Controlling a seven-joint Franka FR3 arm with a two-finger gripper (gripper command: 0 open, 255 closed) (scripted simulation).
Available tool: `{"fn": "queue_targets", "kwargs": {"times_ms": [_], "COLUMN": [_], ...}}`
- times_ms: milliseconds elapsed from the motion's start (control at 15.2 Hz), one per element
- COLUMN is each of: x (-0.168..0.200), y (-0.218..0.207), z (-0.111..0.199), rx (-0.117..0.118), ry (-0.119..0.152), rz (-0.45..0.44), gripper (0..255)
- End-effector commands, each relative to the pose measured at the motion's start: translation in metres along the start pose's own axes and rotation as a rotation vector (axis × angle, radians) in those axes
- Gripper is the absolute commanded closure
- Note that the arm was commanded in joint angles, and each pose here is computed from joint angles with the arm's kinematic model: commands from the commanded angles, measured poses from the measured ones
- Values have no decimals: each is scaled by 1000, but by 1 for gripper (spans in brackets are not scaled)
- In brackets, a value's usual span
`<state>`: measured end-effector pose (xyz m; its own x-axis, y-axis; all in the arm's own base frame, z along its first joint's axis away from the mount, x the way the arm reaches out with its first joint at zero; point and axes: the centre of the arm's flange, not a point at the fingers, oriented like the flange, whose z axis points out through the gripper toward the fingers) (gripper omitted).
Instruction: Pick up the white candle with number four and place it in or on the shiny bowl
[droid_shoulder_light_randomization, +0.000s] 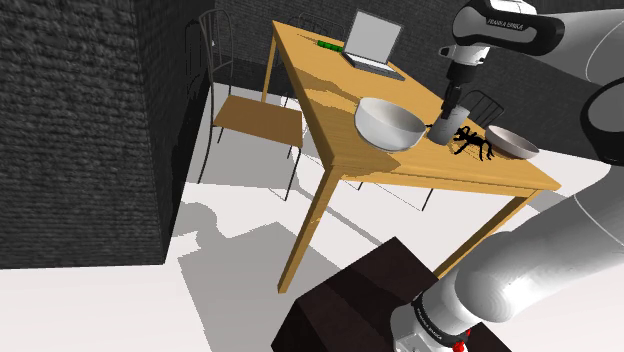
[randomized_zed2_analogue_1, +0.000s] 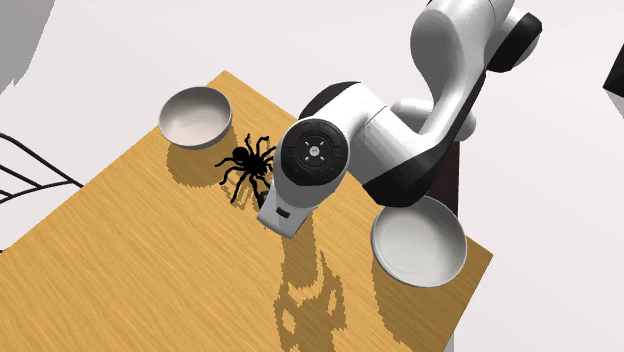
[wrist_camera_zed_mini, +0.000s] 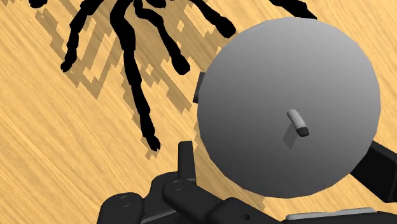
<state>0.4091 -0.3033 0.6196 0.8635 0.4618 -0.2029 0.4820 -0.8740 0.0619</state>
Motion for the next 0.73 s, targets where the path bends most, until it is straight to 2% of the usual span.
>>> {"fn": "queue_targets", "kwargs": {"times_ms": [0, 66, 660], "x": [0, 0, 0], "y": [0, 0, 0], "z": [0, 0, 0], "rx": [0, 0, 0], "ry": [0, 0, 0], "rz": [0, 0, 0], "gripper": [0, 255, 255]}}
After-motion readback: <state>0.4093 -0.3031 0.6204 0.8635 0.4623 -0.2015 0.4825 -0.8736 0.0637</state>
